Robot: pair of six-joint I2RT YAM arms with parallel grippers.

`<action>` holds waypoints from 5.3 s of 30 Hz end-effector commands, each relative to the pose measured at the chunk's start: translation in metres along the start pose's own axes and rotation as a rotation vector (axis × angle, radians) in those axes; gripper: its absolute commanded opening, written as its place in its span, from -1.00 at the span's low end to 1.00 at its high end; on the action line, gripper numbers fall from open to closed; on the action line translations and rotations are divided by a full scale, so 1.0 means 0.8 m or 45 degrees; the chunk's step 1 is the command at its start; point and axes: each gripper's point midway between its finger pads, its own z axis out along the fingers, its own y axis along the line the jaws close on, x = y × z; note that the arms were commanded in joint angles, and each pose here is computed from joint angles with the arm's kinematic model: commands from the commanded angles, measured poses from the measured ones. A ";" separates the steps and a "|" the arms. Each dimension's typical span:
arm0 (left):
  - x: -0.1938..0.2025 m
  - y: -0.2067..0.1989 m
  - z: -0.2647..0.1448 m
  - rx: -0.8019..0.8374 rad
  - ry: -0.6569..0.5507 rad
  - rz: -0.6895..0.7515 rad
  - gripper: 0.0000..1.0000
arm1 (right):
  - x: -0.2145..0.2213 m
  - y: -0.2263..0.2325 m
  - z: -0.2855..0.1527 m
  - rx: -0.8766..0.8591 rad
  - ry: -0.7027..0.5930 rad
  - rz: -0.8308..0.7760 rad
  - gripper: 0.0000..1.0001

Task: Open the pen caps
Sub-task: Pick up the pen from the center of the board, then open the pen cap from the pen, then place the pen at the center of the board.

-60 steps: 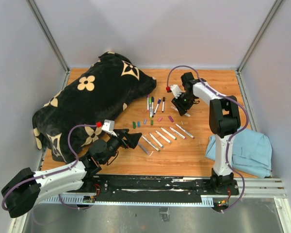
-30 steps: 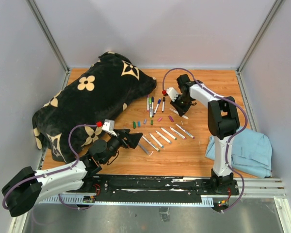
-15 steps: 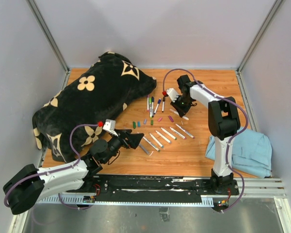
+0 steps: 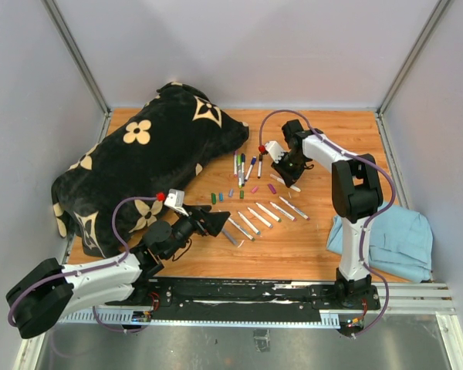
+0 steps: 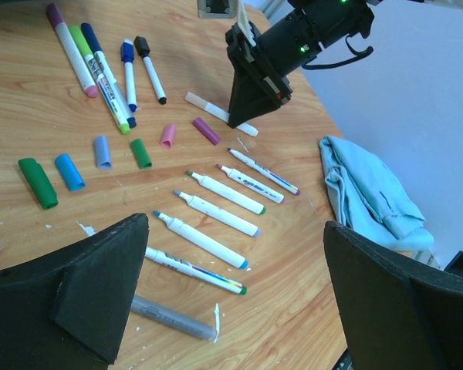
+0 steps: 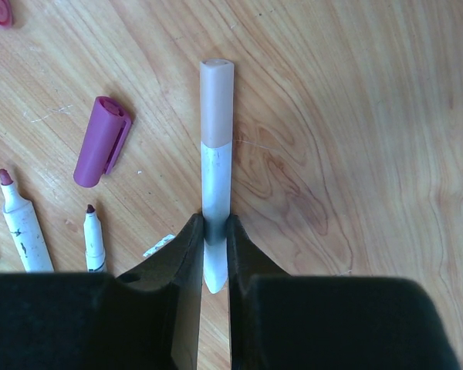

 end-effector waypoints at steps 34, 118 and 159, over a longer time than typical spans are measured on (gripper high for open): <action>-0.002 -0.020 0.015 0.159 -0.001 -0.131 0.99 | -0.005 0.018 -0.023 -0.038 -0.049 -0.008 -0.98; -0.090 -0.074 0.119 0.563 -0.241 -0.525 -0.99 | -0.115 0.222 -0.167 -0.521 -0.758 -0.326 0.30; -0.197 -0.031 0.035 0.359 -0.513 -0.270 -0.99 | -0.064 0.199 -0.156 -0.250 -0.636 -0.347 -0.95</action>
